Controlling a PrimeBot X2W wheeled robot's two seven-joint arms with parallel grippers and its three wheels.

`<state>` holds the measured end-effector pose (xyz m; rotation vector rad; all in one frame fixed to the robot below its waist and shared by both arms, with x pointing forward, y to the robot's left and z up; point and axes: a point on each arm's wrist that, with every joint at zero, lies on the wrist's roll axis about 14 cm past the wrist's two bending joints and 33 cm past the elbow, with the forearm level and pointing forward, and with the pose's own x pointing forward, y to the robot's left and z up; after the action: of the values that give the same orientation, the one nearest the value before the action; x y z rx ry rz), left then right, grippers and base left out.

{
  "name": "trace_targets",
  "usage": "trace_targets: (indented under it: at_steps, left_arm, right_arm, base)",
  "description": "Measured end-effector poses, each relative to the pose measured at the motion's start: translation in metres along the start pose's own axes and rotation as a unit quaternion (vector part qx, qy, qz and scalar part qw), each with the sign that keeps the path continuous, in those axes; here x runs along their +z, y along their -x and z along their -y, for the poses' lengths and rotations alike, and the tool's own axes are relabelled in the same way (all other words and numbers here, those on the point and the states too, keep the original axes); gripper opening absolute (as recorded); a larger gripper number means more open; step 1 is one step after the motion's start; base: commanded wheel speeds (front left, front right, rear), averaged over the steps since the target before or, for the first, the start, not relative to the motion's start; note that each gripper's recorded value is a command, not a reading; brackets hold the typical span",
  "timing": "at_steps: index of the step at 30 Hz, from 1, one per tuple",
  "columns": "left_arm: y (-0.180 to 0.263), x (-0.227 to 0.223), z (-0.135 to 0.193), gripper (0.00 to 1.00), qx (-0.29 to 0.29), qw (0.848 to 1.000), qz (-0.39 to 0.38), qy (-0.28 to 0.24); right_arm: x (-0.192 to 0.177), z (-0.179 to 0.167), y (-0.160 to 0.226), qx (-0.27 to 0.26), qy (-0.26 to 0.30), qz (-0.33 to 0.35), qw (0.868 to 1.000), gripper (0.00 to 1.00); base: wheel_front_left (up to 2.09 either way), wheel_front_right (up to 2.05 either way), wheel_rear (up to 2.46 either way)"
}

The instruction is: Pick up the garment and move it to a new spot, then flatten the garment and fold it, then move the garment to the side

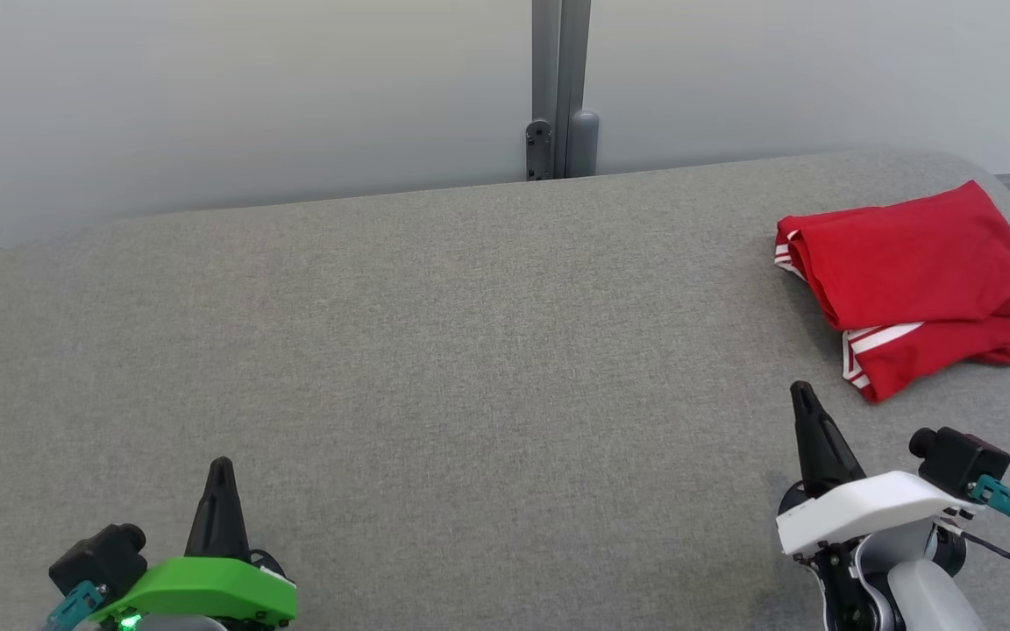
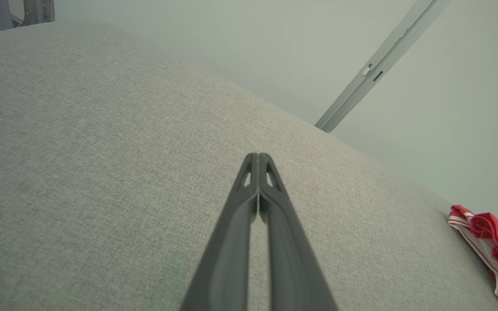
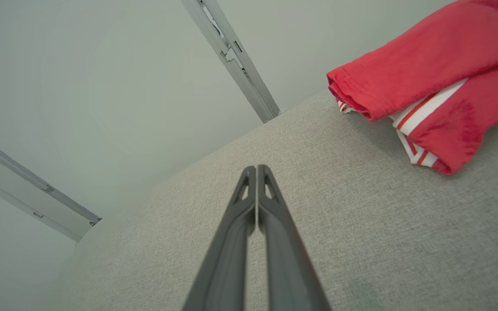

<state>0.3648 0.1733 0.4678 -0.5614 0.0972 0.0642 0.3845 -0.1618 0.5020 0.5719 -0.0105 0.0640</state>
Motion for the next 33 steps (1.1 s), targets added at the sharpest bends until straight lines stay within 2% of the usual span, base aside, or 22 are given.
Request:
trace_targets:
  at_steps: [14, 33]
  left_arm:
    - [-0.004, 0.005, -0.004, 0.0, 0.007, 0.995, -0.007, 0.1]
    - [-0.009, 0.012, -0.006, 0.0, 0.004, 0.977, -0.011, 0.212]
  right_arm:
    - [0.004, 0.01, -0.001, -0.021, -0.097, -0.001, 0.995, 0.0]
    - [0.008, 0.019, -0.001, -0.037, -0.209, 0.001, 0.977, 0.0]
  base:
    - [0.0, 0.0, 0.0]
    - [0.0, 0.0, 0.0]
